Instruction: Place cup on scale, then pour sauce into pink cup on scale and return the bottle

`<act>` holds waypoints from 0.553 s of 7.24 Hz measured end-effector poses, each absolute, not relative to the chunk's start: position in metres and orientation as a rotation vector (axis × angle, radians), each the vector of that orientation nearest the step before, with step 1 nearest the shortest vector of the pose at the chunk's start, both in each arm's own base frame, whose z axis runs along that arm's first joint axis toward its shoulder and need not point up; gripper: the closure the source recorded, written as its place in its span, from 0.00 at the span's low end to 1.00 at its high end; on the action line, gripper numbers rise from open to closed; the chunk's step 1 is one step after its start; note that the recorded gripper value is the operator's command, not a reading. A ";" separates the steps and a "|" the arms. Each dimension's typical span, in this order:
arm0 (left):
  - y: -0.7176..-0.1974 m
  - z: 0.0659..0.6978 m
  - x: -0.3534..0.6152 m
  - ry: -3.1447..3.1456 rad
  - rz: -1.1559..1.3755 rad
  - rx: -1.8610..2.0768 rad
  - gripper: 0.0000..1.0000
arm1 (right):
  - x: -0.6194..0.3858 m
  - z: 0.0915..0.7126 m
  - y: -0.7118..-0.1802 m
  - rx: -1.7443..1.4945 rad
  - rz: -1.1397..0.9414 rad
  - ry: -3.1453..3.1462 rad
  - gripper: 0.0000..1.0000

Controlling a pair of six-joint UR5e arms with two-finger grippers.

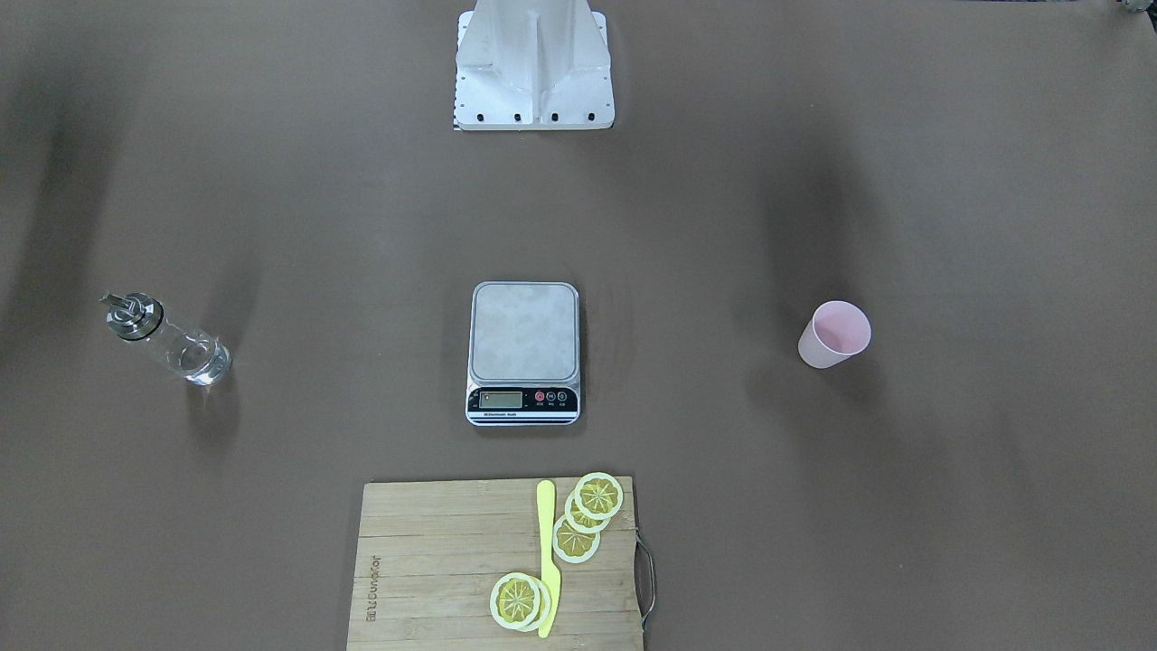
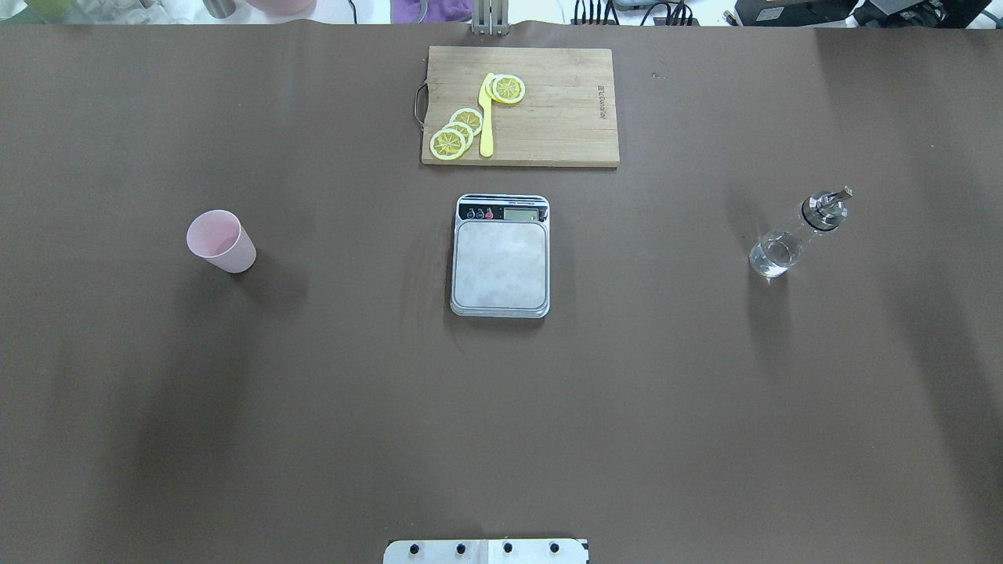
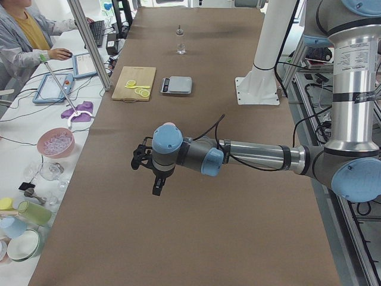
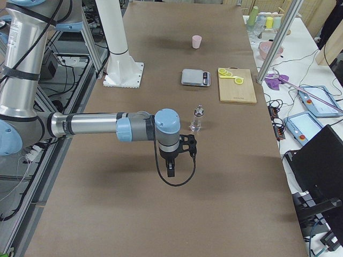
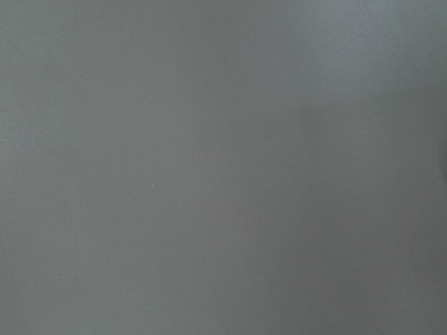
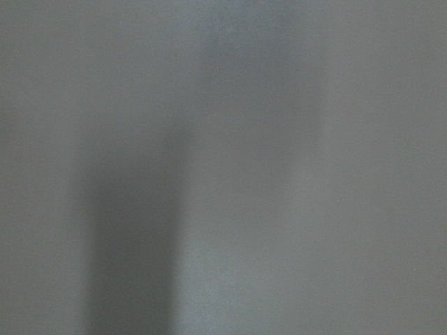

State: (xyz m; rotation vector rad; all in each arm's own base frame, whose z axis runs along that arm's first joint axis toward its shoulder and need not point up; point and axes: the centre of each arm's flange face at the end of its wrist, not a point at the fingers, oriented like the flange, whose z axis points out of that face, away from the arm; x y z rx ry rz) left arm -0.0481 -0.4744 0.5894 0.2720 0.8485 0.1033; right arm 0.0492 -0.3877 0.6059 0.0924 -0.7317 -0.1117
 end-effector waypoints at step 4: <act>-0.474 0.586 -0.047 0.854 0.109 0.284 0.02 | 0.049 0.609 -0.392 0.100 -0.108 -0.735 0.00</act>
